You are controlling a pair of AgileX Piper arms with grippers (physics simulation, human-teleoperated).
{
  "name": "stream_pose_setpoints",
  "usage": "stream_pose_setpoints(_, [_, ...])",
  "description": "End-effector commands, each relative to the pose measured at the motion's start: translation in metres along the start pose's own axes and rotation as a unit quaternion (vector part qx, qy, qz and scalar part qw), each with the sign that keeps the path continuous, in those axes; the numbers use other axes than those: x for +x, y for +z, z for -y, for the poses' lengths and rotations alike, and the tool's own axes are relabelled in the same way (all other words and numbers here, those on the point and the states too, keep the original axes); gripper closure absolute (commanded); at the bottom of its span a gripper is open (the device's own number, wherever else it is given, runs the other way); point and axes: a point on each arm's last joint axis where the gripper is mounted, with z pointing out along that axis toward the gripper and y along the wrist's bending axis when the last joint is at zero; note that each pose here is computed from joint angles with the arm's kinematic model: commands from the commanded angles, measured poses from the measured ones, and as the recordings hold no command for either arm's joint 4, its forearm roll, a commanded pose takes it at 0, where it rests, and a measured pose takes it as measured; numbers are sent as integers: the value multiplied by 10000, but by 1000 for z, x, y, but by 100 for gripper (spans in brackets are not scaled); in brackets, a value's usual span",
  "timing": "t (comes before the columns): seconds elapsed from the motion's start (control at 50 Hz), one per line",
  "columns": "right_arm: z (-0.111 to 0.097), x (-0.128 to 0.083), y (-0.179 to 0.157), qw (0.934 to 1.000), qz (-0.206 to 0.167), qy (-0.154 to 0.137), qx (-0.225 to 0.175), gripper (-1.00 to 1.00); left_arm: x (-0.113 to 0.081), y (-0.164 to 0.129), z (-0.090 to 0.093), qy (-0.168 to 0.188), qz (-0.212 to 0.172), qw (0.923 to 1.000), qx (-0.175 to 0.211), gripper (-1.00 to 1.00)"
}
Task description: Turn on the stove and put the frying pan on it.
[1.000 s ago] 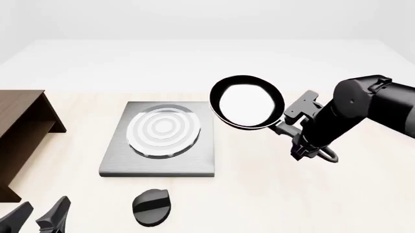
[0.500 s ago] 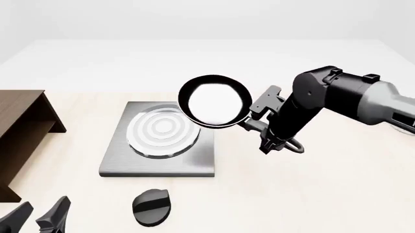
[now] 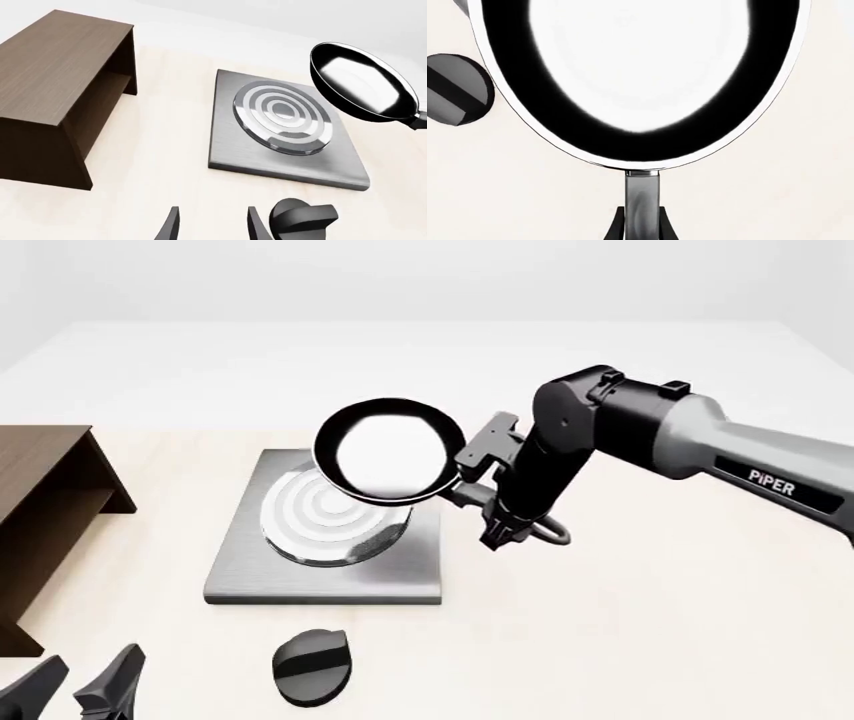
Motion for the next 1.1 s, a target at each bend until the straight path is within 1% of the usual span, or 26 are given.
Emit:
stream_pose_setpoints(0.02, [-11, -24, 0, 9998, 148, -91, -36, 100, 0, 0, 0, -6, -2, 10000, -3, -100])
stream_pose_setpoints(0.28, [-24, -40, 14, 9995, 102, -274, -129, 100, 0, 0, 0, -18, -6, 10000, -6, -100])
stream_pose_setpoints(0.38, [-29, -45, 16, 9994, 110, -290, -152, 100, 0, 0, 0, -23, -12, 10000, -8, -100])
stream_pose_setpoints(0.56, [-37, -46, 35, 9991, -8, -357, -220, 100, 0, 0, 0, -44, -6, 10000, -13, -100])
stream_pose_setpoints(0.76, [-36, -47, 41, 9991, -21, -367, -223, 100, 0, 0, 0, -50, -3, 10000, -17, -100])
stream_pose_setpoints(1.1, [-27, -47, 60, 9992, -52, -336, -199, 100, 0, 0, 0, -65, 1, 10000, -26, -100])
